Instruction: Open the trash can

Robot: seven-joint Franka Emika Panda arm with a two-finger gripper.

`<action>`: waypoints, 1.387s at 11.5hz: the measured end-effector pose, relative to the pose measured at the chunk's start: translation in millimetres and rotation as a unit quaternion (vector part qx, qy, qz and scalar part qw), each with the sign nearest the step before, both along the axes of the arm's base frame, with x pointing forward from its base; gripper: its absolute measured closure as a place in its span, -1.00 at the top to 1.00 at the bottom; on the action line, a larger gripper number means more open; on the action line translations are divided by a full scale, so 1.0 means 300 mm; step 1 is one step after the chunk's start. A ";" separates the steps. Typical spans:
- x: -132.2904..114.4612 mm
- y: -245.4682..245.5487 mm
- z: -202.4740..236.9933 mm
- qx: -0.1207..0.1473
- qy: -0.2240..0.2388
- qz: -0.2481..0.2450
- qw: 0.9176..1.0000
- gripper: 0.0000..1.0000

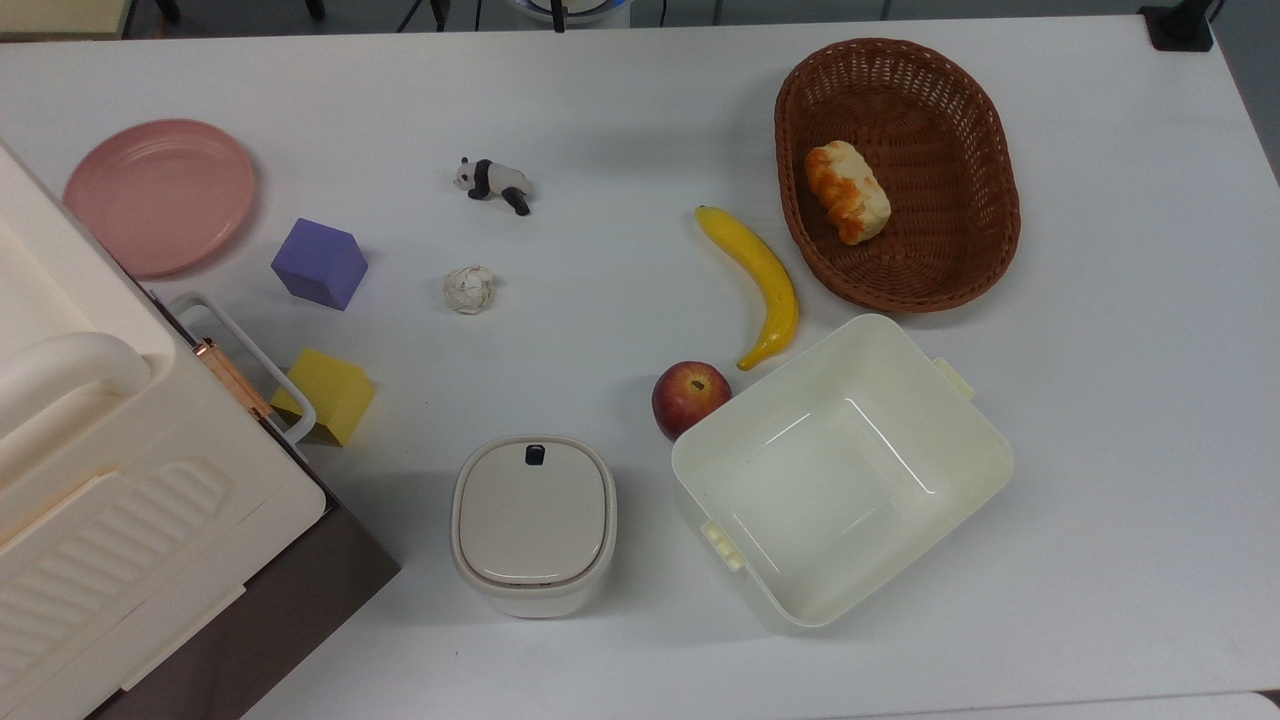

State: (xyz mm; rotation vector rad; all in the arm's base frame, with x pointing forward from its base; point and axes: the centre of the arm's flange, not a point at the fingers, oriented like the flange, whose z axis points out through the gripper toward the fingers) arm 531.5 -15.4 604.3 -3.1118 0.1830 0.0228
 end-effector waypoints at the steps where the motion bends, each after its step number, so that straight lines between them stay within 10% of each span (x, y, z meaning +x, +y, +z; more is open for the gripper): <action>1: 0.000 0.000 0.000 0.000 0.000 0.000 1.000 1.00; 5: -0.001 -0.002 0.002 0.007 -0.004 0.097 0.995 1.00; 16: -0.006 -0.001 0.016 0.053 -0.010 0.086 0.995 1.00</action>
